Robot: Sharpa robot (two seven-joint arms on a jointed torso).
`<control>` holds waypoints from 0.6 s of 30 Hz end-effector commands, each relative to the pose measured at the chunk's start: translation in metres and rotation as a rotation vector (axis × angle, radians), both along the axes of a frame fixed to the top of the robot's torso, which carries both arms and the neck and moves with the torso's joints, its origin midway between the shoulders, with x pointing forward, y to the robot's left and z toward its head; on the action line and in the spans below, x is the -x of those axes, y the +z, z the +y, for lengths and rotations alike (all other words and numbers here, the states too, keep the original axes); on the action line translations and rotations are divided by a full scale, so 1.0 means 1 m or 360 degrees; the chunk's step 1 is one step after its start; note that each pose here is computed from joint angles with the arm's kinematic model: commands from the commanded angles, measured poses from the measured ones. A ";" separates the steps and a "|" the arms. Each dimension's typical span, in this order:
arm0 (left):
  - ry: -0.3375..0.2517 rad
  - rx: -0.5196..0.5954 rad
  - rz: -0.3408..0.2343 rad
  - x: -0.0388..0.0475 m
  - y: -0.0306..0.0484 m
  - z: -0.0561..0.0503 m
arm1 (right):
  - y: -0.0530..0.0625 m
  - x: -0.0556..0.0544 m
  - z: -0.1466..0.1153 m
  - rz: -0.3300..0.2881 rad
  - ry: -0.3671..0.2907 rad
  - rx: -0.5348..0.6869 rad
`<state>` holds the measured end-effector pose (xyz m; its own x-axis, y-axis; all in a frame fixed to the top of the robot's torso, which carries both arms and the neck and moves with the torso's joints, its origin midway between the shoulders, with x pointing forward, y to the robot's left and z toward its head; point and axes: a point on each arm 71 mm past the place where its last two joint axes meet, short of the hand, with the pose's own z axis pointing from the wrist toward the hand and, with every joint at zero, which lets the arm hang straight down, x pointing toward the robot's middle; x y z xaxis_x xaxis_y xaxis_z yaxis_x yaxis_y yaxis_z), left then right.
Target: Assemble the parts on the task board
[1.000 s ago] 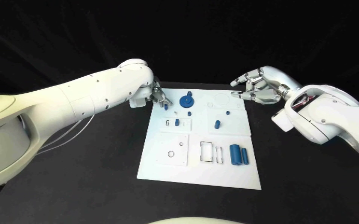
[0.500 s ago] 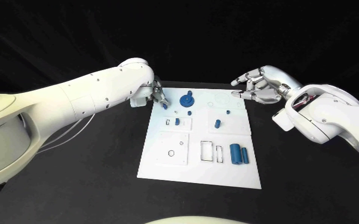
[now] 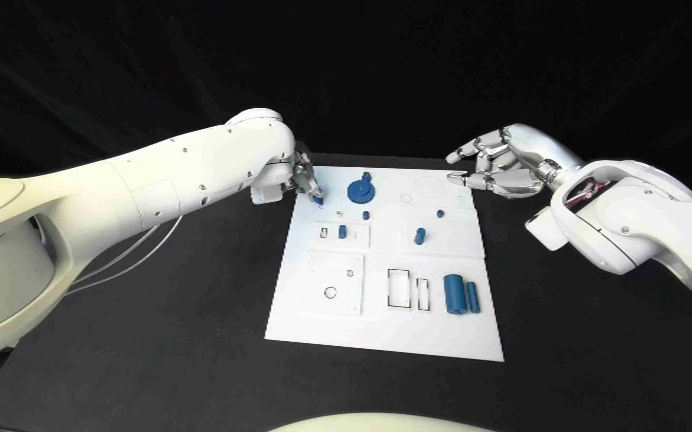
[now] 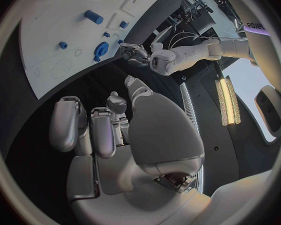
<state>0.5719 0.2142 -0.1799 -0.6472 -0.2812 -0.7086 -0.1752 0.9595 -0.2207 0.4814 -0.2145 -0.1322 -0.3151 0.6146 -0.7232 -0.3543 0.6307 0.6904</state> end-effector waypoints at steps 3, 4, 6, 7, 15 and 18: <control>0.0041 0.0156 0.0034 0.0061 0.0004 0.003 | -0.001 0.000 -0.001 0.0008 0.0004 0.0010; 0.0049 0.0177 0.0039 0.0079 0.0007 0.005 | -0.001 0.000 -0.001 0.0007 0.0003 0.0011; 0.0062 0.0216 0.0048 0.0116 0.0015 0.007 | -0.001 0.000 -0.002 0.0006 0.0001 0.0012; 0.0069 0.0238 0.0050 0.0137 0.0021 0.008 | -0.001 0.000 -0.002 0.0005 -0.0001 0.0012; 0.0022 0.0303 -0.0011 0.0336 0.0088 0.009 | -0.001 0.000 -0.003 0.0007 -0.0006 0.0005; -0.0019 0.0275 -0.0067 0.0401 0.0096 0.007 | -0.001 0.000 -0.003 0.0008 -0.0008 0.0004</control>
<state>0.5322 0.2238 -0.1723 -0.6575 -0.3863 -0.6469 -0.1735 0.9131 -0.3690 0.4817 -0.2175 -0.1326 -0.3121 0.6153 -0.7239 -0.3496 0.6342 0.6897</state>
